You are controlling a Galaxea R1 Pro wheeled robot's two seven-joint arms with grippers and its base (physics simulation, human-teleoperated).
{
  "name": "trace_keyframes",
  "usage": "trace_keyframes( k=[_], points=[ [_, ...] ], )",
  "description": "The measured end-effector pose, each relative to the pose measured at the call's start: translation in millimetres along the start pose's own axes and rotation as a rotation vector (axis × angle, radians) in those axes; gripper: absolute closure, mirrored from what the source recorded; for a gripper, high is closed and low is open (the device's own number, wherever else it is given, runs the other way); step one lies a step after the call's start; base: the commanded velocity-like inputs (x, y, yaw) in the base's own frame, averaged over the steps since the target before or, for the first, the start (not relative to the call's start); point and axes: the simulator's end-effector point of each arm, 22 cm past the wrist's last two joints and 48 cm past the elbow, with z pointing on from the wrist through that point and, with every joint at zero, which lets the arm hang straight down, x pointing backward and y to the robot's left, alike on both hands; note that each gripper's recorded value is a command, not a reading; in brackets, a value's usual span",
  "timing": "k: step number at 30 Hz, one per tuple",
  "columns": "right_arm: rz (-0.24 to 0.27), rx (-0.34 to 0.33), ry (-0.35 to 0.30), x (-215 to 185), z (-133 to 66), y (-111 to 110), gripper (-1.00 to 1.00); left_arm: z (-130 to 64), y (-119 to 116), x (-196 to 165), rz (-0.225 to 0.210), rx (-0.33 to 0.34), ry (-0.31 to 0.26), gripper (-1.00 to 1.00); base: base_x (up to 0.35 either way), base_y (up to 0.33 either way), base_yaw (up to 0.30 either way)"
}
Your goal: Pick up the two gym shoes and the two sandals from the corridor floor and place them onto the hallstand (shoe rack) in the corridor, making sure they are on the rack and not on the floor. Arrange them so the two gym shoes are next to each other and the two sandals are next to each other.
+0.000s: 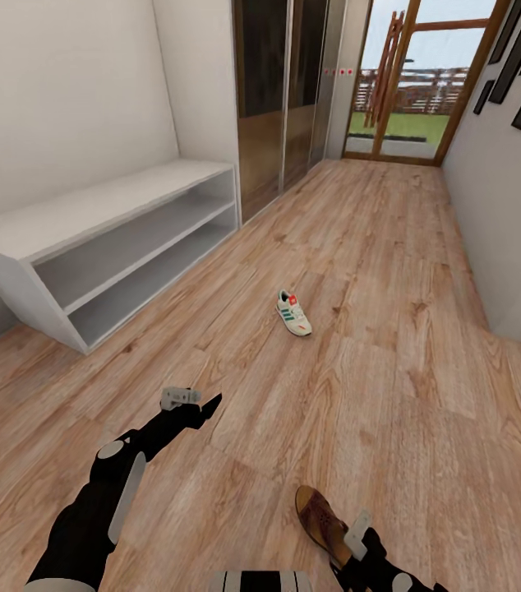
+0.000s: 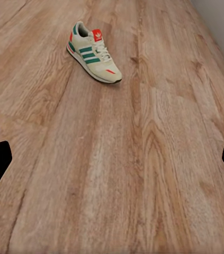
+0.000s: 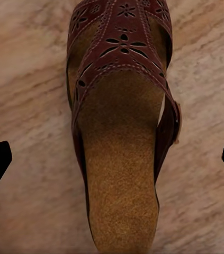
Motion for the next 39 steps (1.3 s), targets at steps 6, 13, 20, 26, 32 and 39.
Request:
trace_keyframes(
  k=[6, 13, 20, 26, 32, 39],
  points=[
    [0.005, 0.014, 0.002, 2, -0.8, -6, -1.00, 0.2, -1, 0, 0.000, 0.001, 0.000, -1.00, 0.000, 0.000, 0.000],
    [0.010, 0.013, 0.009, 6, -0.1, -6, -1.00, 1.2, 0, 3, -0.002, 0.001, 0.005, -1.00, 0.000, 0.000, 0.000],
    [0.019, -0.006, 0.037, 21, 6.0, 3, -1.00, 7.1, 7, 24, -0.019, -0.005, 0.037, -1.00, 0.000, 0.000, 0.000],
    [0.020, -0.006, 0.038, 22, 6.2, 3, -1.00, 7.3, 7, 25, -0.020, -0.005, 0.039, -1.00, 0.000, 0.000, 0.000],
    [0.020, -0.002, 0.036, 21, 6.3, 2, -1.00, 7.3, 7, 25, -0.020, -0.005, 0.039, -1.00, 0.000, 0.000, 0.000],
    [0.022, -0.001, 0.036, 21, 6.3, 1, -1.00, 7.4, 7, 25, -0.021, -0.005, 0.039, -1.00, 0.000, 0.000, -0.019]
  ],
)
